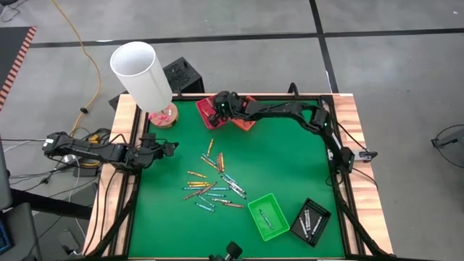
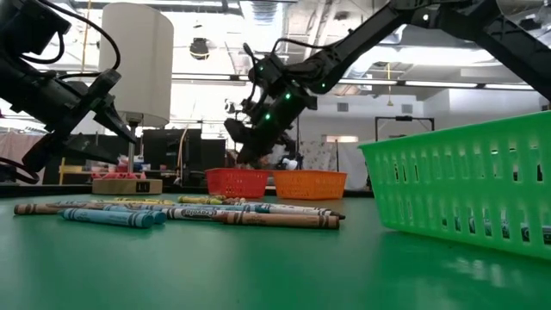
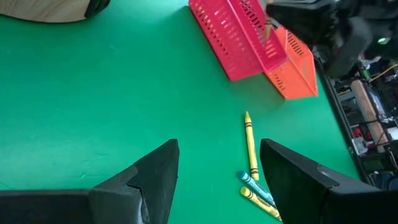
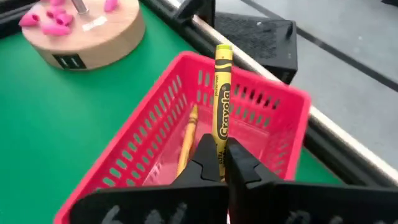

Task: Sort crayons
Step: Put the light green crayon into the red bin

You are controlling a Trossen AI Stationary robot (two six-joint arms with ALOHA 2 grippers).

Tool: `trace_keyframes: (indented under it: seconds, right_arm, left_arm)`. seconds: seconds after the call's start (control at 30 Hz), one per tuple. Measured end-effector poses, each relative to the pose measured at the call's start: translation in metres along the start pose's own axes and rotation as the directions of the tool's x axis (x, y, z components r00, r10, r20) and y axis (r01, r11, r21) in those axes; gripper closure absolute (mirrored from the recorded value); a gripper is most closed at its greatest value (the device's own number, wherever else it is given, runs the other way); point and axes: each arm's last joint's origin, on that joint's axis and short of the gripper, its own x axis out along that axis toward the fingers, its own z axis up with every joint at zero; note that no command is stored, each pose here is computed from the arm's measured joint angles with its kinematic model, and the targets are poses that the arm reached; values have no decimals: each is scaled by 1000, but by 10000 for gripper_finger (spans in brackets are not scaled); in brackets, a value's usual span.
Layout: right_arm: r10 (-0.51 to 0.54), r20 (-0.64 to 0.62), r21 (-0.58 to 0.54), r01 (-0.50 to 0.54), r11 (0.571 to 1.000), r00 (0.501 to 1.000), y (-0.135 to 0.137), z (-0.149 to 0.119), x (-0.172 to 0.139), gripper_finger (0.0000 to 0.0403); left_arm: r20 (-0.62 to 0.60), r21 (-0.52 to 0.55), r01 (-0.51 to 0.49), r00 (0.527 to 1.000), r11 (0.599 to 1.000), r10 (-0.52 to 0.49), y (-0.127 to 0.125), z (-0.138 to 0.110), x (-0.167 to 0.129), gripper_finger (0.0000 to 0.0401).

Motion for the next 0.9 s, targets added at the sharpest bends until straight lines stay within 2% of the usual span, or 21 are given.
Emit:
trace_keyframes:
  seconds: [0.1, 0.3, 0.63, 0.73, 0.9]
  right_arm:
    - [-1, -24, -9, 1, 1000, 1000, 3, -6, 3, 401]
    - [3, -3, -4, -3, 1000, 1000, 3, -2, 1, 398]
    - [7, -28, -23, -7, 1000, 1000, 8, -4, -1, 331]
    - [7, -41, -48, -9, 999, 999, 11, 8, -6, 322]
    - [10, -75, -79, -15, 997, 997, 20, 35, -22, 321]
  left_arm:
    - [-2, 2, -1, 1000, 1000, 1, 0, 0, 0, 186]
    - [-3, 5, -2, 1000, 1000, 2, 0, 0, 0, 186]
    - [-4, 32, -2, 1000, 999, 2, 0, 0, 0, 186]
    - [-4, 36, -1, 1000, 999, 2, 0, 0, 0, 186]
    - [-57, 116, 17, 998, 993, -10, 0, -2, 0, 186]
